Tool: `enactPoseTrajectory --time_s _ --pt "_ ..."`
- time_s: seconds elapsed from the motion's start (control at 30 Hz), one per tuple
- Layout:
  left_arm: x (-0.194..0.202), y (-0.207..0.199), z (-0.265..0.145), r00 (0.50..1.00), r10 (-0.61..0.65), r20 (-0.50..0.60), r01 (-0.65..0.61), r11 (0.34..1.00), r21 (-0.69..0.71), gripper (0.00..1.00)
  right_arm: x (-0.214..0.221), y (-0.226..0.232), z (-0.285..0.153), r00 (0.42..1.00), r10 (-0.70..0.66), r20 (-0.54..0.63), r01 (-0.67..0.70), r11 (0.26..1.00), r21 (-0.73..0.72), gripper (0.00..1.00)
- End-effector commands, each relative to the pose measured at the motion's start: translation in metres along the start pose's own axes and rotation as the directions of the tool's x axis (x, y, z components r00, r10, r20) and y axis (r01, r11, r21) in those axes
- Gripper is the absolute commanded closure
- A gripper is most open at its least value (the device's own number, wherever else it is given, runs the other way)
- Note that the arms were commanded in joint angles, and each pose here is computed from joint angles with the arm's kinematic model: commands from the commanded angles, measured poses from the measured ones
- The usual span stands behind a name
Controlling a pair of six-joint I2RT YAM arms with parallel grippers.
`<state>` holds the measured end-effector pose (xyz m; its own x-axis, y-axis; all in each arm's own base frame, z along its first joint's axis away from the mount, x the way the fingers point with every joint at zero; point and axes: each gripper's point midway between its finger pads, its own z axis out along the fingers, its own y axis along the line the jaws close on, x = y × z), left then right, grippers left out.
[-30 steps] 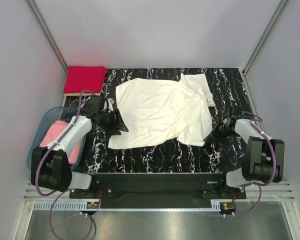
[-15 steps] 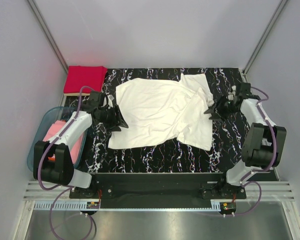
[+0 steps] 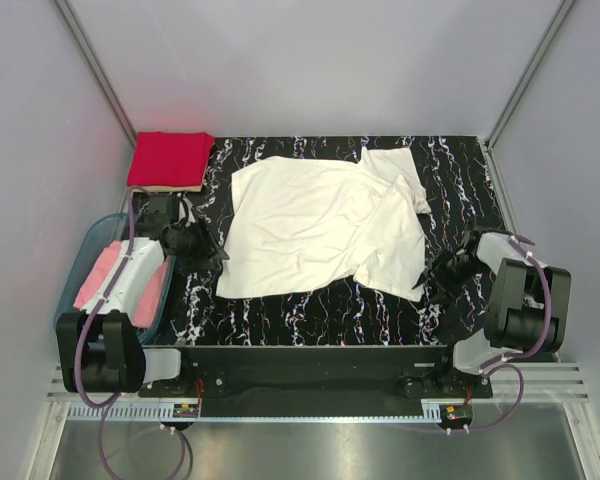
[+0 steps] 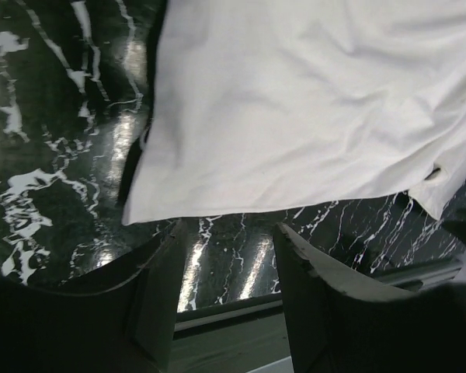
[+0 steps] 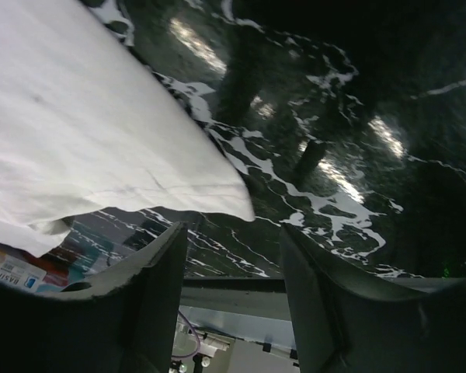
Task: Fold and stack the t-shirts
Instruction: Flatten the tshirt out
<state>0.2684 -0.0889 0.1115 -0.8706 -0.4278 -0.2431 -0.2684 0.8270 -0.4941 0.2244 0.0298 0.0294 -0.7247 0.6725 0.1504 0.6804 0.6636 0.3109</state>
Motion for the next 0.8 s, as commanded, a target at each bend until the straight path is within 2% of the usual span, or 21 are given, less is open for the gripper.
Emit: enactPoseTrajectory --time_s 0.0,0.23,0.33,0.77 --pt "-0.003 0.02 -0.008 0.998 -0.047 0.051 0.05 0.997 -0.053 0.47 -0.002 -0.012 -0.008 0.996 0.033 0.085 -0.038 0.998 0.059 0.42" --pt "-0.007 0.037 -0.015 0.99 -0.092 0.104 0.1 0.992 -0.078 0.47 0.001 -0.009 0.009 0.994 0.083 0.066 -0.084 0.996 0.014 0.5" --pt "-0.011 0.039 -0.019 0.987 -0.099 0.124 0.109 0.991 -0.076 0.47 -0.002 -0.013 0.014 0.991 0.097 0.092 -0.099 0.995 0.017 0.51" --pt "-0.007 0.046 -0.017 0.986 -0.116 0.116 0.126 0.989 -0.078 0.47 -0.01 -0.016 0.025 0.985 0.107 0.134 -0.11 0.994 0.01 0.58"
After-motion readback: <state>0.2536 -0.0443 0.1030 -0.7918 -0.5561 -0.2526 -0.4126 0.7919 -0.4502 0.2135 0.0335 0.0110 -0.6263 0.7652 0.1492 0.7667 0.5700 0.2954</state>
